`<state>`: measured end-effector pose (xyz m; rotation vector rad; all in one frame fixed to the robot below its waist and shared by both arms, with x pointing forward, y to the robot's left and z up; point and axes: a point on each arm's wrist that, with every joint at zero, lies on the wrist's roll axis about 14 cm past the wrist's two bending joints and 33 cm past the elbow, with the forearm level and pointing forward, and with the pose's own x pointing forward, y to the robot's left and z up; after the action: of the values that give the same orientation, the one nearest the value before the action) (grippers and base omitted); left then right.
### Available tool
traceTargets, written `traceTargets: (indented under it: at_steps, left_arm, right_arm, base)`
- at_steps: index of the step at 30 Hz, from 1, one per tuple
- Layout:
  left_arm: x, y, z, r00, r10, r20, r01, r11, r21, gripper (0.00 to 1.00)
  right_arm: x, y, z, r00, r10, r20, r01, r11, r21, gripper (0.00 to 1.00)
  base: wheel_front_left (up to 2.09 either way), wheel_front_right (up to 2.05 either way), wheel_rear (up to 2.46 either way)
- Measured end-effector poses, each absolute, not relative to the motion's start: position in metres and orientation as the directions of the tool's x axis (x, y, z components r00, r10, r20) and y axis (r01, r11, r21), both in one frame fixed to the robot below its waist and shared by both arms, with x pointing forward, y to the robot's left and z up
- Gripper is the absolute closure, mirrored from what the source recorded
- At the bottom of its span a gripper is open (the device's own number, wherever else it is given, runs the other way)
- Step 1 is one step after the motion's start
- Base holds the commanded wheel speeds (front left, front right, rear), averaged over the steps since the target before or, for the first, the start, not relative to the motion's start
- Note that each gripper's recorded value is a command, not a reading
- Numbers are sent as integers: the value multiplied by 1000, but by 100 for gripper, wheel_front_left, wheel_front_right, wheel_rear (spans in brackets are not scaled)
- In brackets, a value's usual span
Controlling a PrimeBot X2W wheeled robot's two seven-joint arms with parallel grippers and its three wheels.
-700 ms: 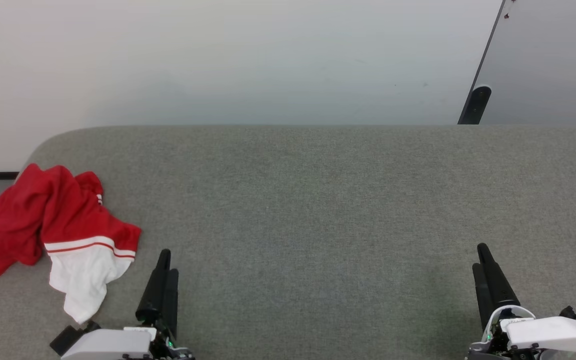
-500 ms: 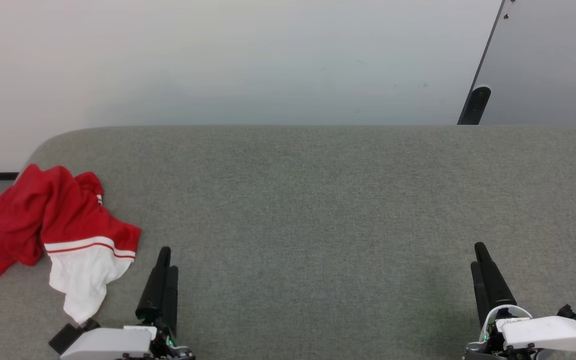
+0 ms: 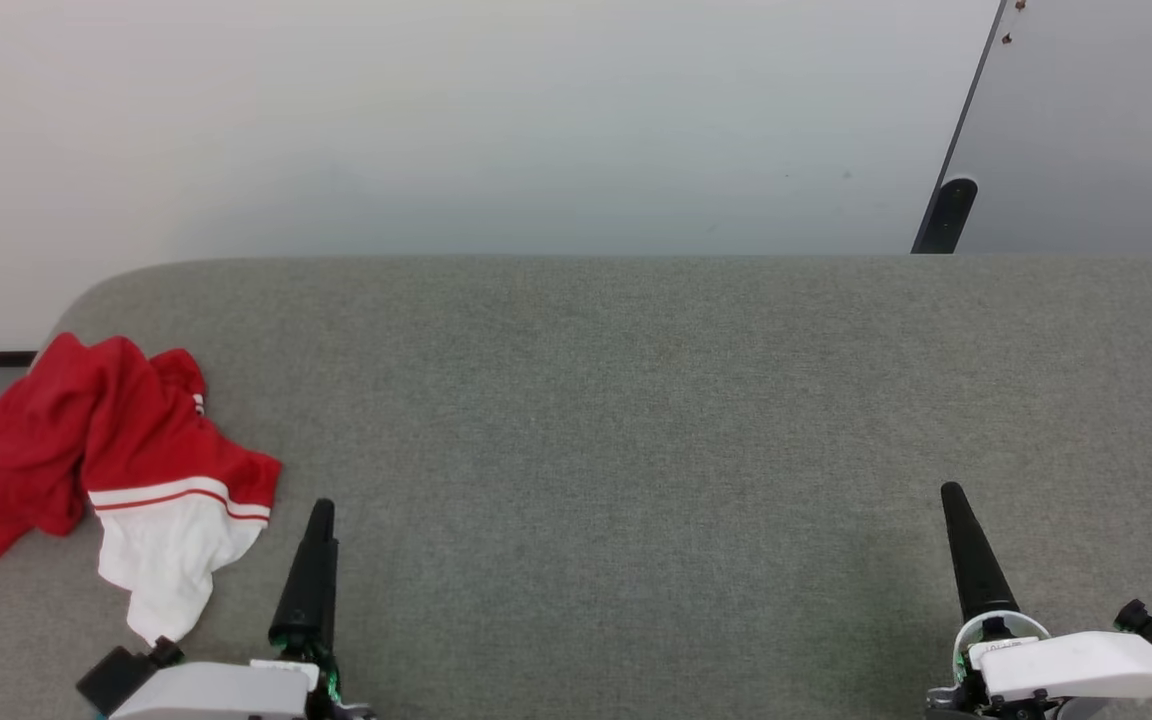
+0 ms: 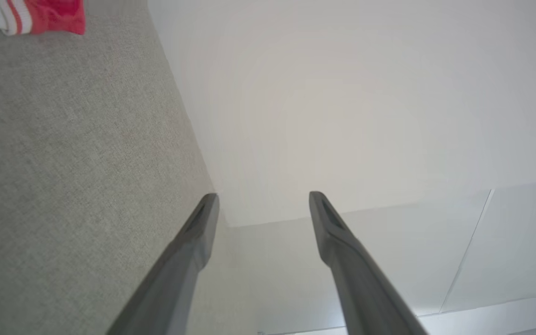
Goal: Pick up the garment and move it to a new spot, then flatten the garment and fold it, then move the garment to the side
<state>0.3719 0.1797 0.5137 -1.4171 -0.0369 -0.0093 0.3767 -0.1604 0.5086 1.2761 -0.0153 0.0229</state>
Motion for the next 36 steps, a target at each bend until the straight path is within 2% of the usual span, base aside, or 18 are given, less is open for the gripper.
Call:
traceTargets:
  at_steps: [9,15,21,27,36]
  left_arm:
    - [370,183,506,1000,4,17,14,429,-903,0]
    - [370,184,511,999,0,34,26,630,-776,0]
    - [370,181,518,998,-9,69,51,765,-642,0]
    - [370,179,524,995,-20,97,67,862,-503,0]
    - [367,176,534,990,-31,139,79,934,-350,0]
  right_arm:
    - [375,-165,513,999,4,50,-46,493,869,0]
    - [374,-169,517,997,9,73,-61,656,752,0]
    - [373,-167,524,994,31,105,-88,791,605,0]
    - [370,-163,527,991,60,117,-109,876,470,0]
    - [368,-163,526,990,72,122,-111,927,359,0]
  base:
    - [0,0,0]
    - [0,0,0]
    - [0,0,0]
    - [0,0,0]
    - [0,0,0]
